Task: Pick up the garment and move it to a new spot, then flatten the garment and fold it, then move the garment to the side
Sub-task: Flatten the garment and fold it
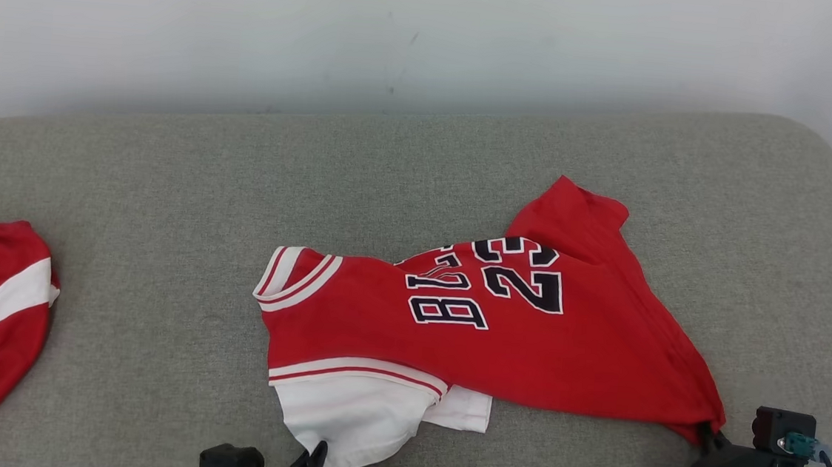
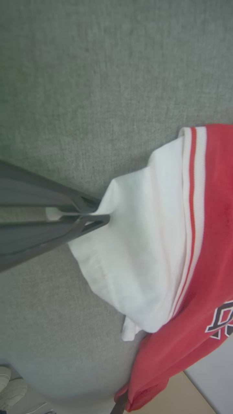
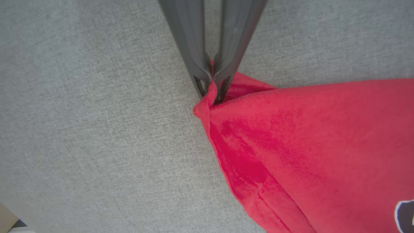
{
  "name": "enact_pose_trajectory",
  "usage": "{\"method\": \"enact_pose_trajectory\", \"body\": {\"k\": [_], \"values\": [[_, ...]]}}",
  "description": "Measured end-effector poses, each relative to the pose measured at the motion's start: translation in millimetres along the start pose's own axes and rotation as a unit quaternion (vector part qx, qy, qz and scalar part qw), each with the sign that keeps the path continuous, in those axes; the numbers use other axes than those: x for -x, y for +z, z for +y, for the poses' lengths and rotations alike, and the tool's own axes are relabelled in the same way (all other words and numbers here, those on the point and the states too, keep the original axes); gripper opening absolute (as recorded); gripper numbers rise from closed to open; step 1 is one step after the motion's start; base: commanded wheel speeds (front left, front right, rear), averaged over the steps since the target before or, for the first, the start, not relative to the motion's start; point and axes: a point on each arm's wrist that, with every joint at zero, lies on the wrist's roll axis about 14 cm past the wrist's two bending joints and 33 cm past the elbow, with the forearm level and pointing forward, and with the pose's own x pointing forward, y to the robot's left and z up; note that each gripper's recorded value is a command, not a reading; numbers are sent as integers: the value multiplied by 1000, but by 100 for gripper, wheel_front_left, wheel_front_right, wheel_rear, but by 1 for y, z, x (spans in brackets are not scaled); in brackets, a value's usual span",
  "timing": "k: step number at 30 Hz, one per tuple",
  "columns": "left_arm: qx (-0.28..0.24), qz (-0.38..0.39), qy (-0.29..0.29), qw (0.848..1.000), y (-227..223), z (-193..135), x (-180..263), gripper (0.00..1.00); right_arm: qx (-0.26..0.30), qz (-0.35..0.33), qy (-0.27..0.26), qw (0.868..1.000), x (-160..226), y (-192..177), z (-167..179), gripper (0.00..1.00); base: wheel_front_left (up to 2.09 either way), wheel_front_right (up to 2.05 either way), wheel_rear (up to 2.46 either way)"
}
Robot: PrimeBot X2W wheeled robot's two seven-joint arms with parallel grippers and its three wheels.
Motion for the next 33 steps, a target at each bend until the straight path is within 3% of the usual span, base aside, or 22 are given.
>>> {"method": "enact_pose_trajectory", "body": {"k": [4, 7, 14, 24, 33], "values": [[24, -28, 2, 999, 15, -1, -1, 0, -21, -24, 8, 999, -1, 12, 6, 0, 0, 0, 0], [56, -90, 3, 994, 52, 0, 0, 0, -61, -47, 30, 997, 1, 27, 21, 0, 0, 0, 0], [102, -200, -17, 974, 122, -2, 14, 0, -145, -114, 130, 974, 20, 89, 66, 0, 0, 0, 0], [129, -241, -111, 955, 244, -20, -5, 0, -156, -197, 228, 941, 48, 212, 87, 0, 0, 0, 0], [119, -277, -107, 947, 369, -6, -58, 0, -153, -240, 245, 927, 9, 324, 112, 0, 0, 0, 0]]}}
